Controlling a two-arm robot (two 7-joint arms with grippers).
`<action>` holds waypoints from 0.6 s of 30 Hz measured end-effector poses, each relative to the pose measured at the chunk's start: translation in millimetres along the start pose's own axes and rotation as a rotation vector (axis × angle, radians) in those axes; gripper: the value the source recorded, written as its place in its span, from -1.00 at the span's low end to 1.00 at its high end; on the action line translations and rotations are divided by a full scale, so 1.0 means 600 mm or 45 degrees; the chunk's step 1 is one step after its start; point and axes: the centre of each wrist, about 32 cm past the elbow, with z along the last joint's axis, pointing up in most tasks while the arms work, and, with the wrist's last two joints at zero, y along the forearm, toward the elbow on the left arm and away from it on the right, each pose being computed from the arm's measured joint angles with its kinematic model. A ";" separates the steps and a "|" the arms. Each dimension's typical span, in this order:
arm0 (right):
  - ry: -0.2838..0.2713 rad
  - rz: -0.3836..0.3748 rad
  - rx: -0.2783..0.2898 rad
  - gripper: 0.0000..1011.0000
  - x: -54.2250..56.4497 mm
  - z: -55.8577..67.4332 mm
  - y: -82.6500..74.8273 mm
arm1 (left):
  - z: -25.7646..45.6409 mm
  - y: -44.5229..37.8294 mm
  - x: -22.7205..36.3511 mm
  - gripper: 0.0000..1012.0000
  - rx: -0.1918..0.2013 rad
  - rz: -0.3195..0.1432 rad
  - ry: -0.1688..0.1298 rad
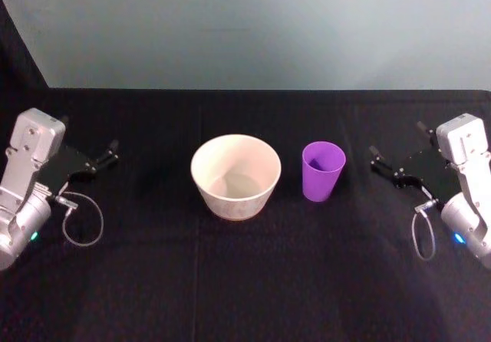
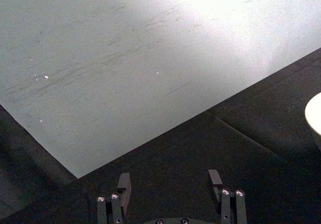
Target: Pick up the cup and pour the mung beans from the cup into the bowl.
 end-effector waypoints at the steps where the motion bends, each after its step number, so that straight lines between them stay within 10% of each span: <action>1: 0.000 0.000 0.000 0.98 0.000 0.000 0.000 | 0.000 0.000 0.0000 0.98 0.000 0.000 0.000; 18: 0.000 0.000 0.000 0.98 0.000 0.000 0.000 | 0.000 0.000 0.0000 0.98 0.000 0.000 0.000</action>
